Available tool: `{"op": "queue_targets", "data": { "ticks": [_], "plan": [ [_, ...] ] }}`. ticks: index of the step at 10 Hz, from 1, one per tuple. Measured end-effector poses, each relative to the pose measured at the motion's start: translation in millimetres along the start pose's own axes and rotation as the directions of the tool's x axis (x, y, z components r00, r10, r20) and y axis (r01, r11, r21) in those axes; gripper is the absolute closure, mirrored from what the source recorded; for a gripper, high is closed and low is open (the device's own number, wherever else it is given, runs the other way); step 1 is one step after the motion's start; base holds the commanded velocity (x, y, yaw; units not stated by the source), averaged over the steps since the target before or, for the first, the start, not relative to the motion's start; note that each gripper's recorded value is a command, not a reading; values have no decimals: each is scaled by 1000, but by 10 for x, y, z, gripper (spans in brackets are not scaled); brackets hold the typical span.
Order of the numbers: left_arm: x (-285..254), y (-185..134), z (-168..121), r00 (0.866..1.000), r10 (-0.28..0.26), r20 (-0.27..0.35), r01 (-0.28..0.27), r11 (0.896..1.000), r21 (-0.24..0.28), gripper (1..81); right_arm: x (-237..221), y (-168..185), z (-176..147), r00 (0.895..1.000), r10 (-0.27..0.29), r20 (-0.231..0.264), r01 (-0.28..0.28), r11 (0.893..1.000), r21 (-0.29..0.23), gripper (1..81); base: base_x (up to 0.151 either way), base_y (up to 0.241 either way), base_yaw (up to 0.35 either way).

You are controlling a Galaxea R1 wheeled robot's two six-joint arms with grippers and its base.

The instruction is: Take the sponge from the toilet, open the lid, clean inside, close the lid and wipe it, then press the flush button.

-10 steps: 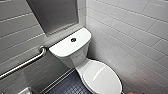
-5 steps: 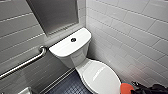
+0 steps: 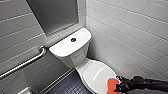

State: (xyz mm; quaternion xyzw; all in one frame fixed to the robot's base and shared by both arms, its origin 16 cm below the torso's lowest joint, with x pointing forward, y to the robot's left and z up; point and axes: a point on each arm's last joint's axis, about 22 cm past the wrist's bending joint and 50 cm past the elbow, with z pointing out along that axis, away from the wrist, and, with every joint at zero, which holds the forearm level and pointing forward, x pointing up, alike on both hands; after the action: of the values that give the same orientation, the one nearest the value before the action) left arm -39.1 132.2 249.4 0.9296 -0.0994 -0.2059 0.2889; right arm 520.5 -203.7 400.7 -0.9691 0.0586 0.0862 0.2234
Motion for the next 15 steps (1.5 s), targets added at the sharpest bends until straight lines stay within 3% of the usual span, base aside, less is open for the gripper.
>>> {"op": "queue_targets", "data": {
  "ticks": [4,9,12,15],
  "plan": [
    [9,24,10,1000,0,-1,0,1000,-3,10,340,-646,277,997,-77,-5,77,997,-10,811,0,0,0],
    [7,20,8,1000,0,-1,0,1000,-2,10,788,-1239,664,994,-101,-37,100,994,-38,811,0,0,0],
    [3,8,4,1000,-1,-1,1,1000,-1,10,1177,-1742,587,985,-144,-94,142,989,-34,811,0,0,0],
    [2,2,2,1000,-1,-1,1,1000,0,10,1235,-1808,723,987,-123,-101,120,992,-38,811,0,0,0]
  ]
}}
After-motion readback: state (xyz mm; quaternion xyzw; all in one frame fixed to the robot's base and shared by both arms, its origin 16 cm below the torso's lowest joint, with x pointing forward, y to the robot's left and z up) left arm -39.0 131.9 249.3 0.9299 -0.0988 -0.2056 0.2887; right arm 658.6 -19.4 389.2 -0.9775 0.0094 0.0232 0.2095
